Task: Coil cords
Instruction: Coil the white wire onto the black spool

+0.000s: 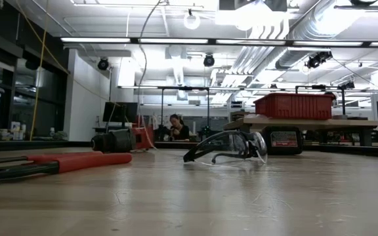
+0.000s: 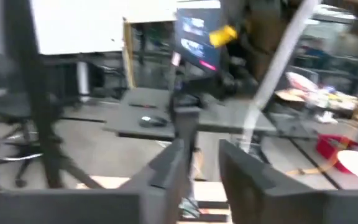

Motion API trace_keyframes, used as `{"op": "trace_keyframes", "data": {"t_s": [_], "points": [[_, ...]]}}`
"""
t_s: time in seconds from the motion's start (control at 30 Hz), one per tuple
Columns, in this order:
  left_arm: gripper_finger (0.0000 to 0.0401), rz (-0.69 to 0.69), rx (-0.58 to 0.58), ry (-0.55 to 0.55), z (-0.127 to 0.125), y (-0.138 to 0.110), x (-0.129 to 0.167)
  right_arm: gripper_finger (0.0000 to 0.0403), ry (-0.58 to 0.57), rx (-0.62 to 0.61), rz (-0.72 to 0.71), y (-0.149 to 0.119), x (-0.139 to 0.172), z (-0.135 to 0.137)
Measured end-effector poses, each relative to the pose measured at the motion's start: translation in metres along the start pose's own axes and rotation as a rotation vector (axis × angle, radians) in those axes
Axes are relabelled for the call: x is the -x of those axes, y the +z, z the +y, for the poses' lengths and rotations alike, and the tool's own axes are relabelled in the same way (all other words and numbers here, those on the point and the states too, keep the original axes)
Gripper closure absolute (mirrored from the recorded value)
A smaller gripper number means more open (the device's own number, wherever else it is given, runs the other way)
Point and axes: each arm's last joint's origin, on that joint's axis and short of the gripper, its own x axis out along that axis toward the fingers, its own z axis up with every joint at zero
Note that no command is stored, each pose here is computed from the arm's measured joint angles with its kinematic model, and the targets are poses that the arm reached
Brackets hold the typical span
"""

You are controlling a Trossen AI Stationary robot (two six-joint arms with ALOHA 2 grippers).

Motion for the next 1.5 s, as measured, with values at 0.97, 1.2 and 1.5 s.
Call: {"op": "trace_keyframes", "data": {"t_s": [0.97,1.2,1.5], "points": [[0.0401,0.050,-0.001,-0.021,0.001,0.016,0.012,0.0174,-0.195,-0.021,0.030,-0.030,-0.049,-0.004],[0.0401,0.070,-0.048,-0.016,0.006,0.021,0.017,0.0174,-0.204,-0.018,0.040,-0.028,-0.044,-0.005],[0.0401,0.071,-0.065,-0.012,0.007,0.021,0.018,0.0174,-0.173,-0.049,0.022,-0.027,-0.046,-0.009]]}}
